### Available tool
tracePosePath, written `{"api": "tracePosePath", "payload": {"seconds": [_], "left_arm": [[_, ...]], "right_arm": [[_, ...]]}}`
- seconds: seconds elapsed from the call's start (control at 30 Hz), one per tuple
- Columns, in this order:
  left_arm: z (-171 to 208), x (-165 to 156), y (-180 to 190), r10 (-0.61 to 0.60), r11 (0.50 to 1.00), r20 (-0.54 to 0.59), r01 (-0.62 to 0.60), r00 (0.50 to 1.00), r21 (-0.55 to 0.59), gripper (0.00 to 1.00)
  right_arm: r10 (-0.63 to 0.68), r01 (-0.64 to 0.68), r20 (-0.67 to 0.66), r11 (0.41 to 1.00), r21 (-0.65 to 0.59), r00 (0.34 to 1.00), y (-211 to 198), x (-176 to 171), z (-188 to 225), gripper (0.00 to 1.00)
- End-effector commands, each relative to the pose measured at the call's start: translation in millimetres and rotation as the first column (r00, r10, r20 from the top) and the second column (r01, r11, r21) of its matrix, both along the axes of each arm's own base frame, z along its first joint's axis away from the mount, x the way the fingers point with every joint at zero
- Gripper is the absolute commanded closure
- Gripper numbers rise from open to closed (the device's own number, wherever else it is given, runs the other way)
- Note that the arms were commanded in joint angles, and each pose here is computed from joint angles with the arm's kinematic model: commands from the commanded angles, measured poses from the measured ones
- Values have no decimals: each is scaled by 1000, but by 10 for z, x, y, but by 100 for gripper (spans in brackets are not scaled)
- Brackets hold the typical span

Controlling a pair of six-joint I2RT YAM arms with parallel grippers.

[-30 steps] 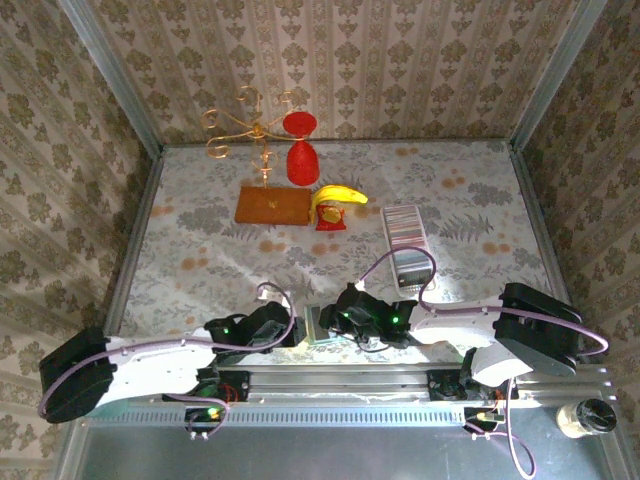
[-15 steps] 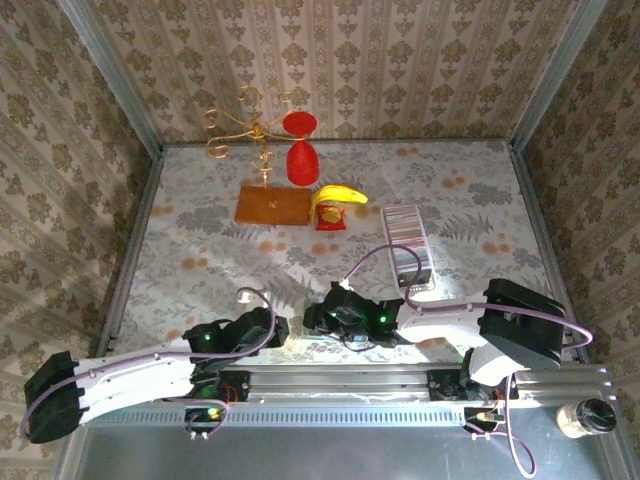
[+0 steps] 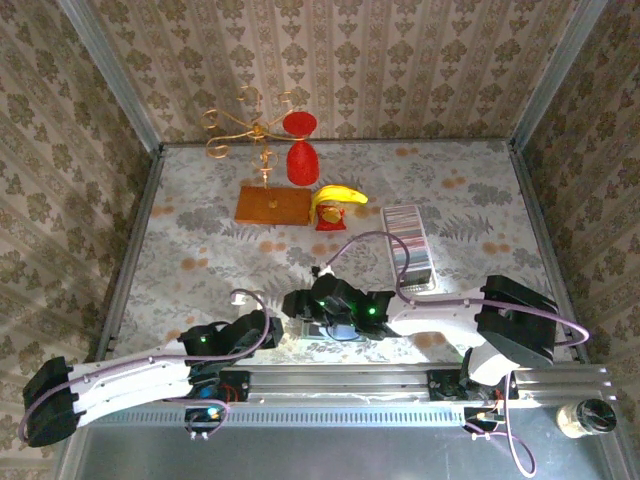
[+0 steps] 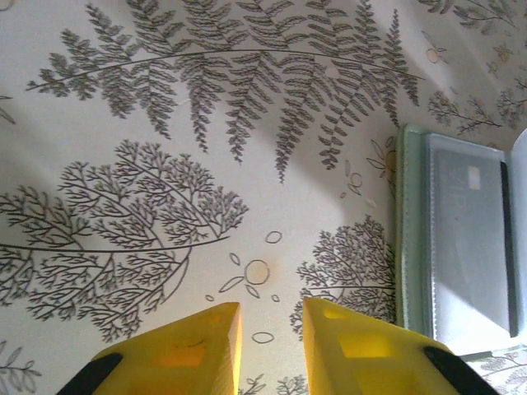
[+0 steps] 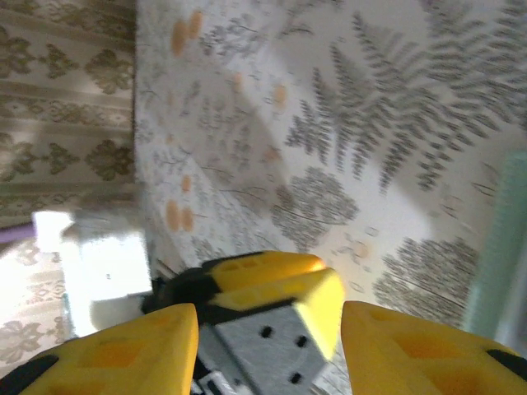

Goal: Put the credit cards into the card holder
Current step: Flip over the card slot in the card holder, then pick up the credit card from the storage box.

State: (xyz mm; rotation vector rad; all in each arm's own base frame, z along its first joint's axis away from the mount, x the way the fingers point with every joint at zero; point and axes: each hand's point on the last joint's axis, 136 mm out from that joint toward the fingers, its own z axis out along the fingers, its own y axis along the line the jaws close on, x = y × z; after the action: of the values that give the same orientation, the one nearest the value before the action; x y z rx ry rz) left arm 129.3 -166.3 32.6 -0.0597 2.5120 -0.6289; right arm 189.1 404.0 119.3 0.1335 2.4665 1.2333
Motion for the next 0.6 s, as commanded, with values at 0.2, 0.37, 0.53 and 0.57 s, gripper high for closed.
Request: {"api": "tracePosePath", "payload": {"seconds": [0.2,0.37,0.53,0.57], "left_arm": [[92,72,40,28,1000,46,-28,999,9,67],[243,141,-75,7,1000,80,-7,997,-12,59],[384,224,-243,-23,998,125,29,992,-49,46],[400,246,-261,-29,998,138,35,990,-44,45]], "right_arm": [[128,-103,300,990,-99,945,-143,284,626,51],[302,-110,565,931,-349,767,-833,510,1164,48],[825,-59,520,544,-837,221,-1394,282,1105,48],[906,-10,403,408,-913,132,-1552,261,998,48]]}}
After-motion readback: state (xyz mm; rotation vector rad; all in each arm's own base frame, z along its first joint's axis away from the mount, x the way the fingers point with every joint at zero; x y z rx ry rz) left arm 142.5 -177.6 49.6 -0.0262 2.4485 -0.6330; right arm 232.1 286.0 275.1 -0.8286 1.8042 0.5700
